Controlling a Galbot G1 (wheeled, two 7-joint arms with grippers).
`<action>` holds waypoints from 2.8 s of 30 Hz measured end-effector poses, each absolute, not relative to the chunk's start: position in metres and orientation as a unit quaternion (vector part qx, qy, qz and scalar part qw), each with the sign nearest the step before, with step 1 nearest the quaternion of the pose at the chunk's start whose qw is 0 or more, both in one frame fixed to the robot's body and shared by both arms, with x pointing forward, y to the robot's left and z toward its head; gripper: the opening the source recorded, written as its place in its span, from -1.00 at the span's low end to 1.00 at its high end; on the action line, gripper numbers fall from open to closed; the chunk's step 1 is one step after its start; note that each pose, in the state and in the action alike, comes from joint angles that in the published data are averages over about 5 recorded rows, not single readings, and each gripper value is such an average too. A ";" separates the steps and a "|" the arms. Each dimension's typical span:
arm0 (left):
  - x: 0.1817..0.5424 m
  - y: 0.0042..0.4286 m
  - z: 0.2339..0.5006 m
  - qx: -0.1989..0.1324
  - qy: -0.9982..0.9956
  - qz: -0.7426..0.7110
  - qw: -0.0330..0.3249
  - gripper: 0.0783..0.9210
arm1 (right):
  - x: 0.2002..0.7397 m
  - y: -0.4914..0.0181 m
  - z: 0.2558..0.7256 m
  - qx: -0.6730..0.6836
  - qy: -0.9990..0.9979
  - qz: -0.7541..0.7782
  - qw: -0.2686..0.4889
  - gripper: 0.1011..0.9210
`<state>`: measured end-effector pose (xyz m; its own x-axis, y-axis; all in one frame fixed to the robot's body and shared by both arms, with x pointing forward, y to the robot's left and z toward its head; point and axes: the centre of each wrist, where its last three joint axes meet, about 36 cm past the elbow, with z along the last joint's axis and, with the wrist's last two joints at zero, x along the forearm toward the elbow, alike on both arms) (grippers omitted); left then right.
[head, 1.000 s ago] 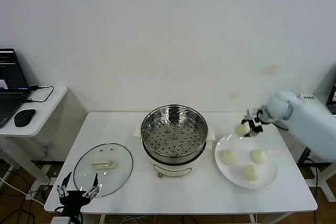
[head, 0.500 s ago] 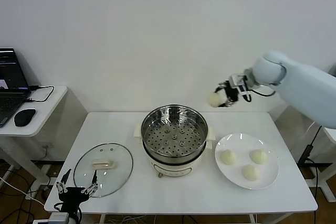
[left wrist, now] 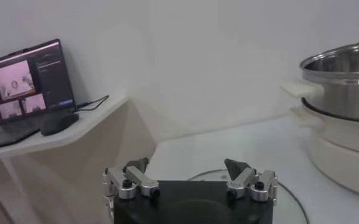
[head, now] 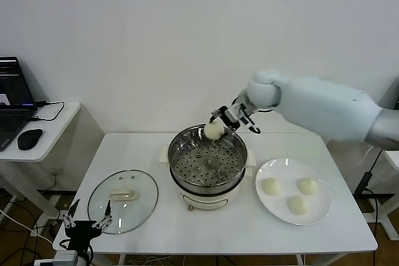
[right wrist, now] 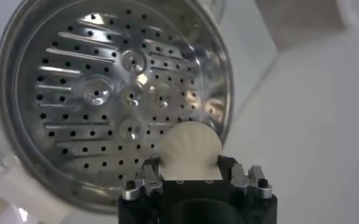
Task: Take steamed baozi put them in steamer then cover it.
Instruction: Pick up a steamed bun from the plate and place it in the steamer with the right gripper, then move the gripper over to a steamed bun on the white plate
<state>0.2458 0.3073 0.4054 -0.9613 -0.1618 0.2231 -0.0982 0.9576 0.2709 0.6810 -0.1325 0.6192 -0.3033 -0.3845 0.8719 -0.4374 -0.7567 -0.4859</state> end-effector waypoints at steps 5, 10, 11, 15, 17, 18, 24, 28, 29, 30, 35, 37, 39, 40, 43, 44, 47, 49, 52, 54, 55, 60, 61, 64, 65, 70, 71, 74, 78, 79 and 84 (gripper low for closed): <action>0.247 0.308 0.405 0.068 -0.982 -0.130 0.122 0.77 | 0.688 -0.120 0.601 0.596 -0.306 0.743 -0.007 0.24; 0.247 0.308 0.405 0.069 -0.982 -0.129 0.122 0.77 | 0.695 -0.111 0.585 0.598 -0.270 0.754 -0.024 0.24; 0.247 0.308 0.405 0.069 -0.982 -0.129 0.122 0.77 | 0.696 -0.110 0.582 0.598 -0.264 0.756 -0.027 0.25; 0.247 0.307 0.405 0.070 -0.982 -0.127 0.121 0.77 | 0.700 -0.104 0.573 0.597 -0.245 0.763 -0.038 0.37; 0.247 0.307 0.405 0.070 -0.982 -0.126 0.120 0.77 | 0.702 -0.103 0.572 0.596 -0.240 0.765 -0.042 0.48; 0.247 0.307 0.406 0.070 -0.982 -0.126 0.120 0.77 | 0.703 -0.103 0.571 0.595 -0.239 0.766 -0.044 0.56; 0.248 0.305 0.408 0.069 -0.983 -0.124 0.116 0.77 | 0.703 -0.106 0.579 0.592 -0.251 0.765 -0.036 0.75; 0.250 0.304 0.411 0.066 -0.984 -0.124 0.112 0.77 | 0.697 -0.114 0.600 0.584 -0.296 0.756 -0.008 0.76; 0.250 0.304 0.412 0.065 -0.984 -0.124 0.111 0.77 | 0.694 -0.117 0.606 0.581 -0.311 0.752 0.003 0.76; 0.250 0.304 0.413 0.064 -0.984 -0.124 0.110 0.77 | 0.691 -0.121 0.613 0.577 -0.326 0.749 0.015 0.76; 0.251 0.306 0.417 0.060 -0.984 -0.127 0.106 0.77 | 0.671 -0.147 0.648 0.555 -0.404 0.723 0.082 0.76; 0.251 0.306 0.418 0.059 -0.985 -0.128 0.104 0.77 | 0.661 -0.160 0.659 0.547 -0.431 0.709 0.108 0.76; 0.252 0.306 0.419 0.057 -0.985 -0.128 0.102 0.77 | 0.651 -0.175 0.666 0.540 -0.454 0.695 0.134 0.76; 0.252 0.306 0.420 0.056 -0.985 -0.128 0.102 0.77 | 0.645 -0.184 0.668 0.537 -0.464 0.689 0.147 0.76; 0.252 0.306 0.422 0.054 -0.985 -0.129 0.100 0.77 | 0.628 -0.213 0.668 0.529 -0.488 0.669 0.184 0.76; 0.252 0.306 0.422 0.053 -0.985 -0.130 0.099 0.77 | 0.622 -0.222 0.668 0.526 -0.495 0.663 0.195 0.76; 0.253 0.307 0.422 0.053 -0.985 -0.131 0.099 0.77 | 0.606 -0.250 0.662 0.516 -0.513 0.648 0.225 0.76; 0.253 0.307 0.421 0.053 -0.985 -0.131 0.100 0.77 | 0.597 -0.268 0.657 0.509 -0.522 0.639 0.244 0.76; 0.253 0.308 0.421 0.054 -0.985 -0.131 0.101 0.77 | 0.585 -0.291 0.645 0.499 -0.534 0.628 0.269 0.76; 0.253 0.309 0.421 0.055 -0.985 -0.132 0.101 0.77 | 0.578 -0.303 0.636 0.495 -0.538 0.621 0.283 0.76; 0.254 0.309 0.421 0.056 -0.984 -0.132 0.101 0.77 | 0.576 -0.308 0.631 0.494 -0.540 0.618 0.289 0.76; 0.253 0.312 0.418 0.061 -0.984 -0.133 0.105 0.77 | 0.565 -0.325 0.602 0.491 -0.542 0.605 0.315 0.76; 0.253 0.313 0.418 0.062 -0.983 -0.133 0.106 0.77 | 0.563 -0.328 0.596 0.491 -0.542 0.603 0.319 0.76; 0.252 0.314 0.416 0.065 -0.983 -0.133 0.109 0.77 | 0.559 -0.334 0.576 0.490 -0.542 0.597 0.330 0.76; 0.252 0.314 0.416 0.066 -0.983 -0.134 0.109 0.77 | 0.559 -0.336 0.570 0.490 -0.542 0.595 0.334 0.76; 0.252 0.317 0.416 0.070 -0.982 -0.136 0.111 0.77 | 0.559 -0.342 0.539 0.488 -0.543 0.587 0.350 0.76; 0.252 0.318 0.416 0.071 -0.982 -0.136 0.111 0.77 | 0.559 -0.343 0.533 0.488 -0.543 0.586 0.352 0.76; 0.251 0.319 0.416 0.073 -0.982 -0.137 0.112 0.77 | 0.562 -0.343 0.517 0.488 -0.543 0.581 0.359 0.76; 0.251 0.321 0.415 0.075 -0.981 -0.137 0.115 0.77 | 0.567 -0.339 0.500 0.489 -0.546 0.577 0.361 0.76; 0.251 0.321 0.414 0.075 -0.981 -0.137 0.115 0.77 | 0.569 -0.338 0.496 0.489 -0.547 0.576 0.361 0.76; 0.251 0.323 0.413 0.077 -0.981 -0.138 0.116 0.77 | 0.577 -0.329 0.479 0.489 -0.550 0.572 0.362 0.76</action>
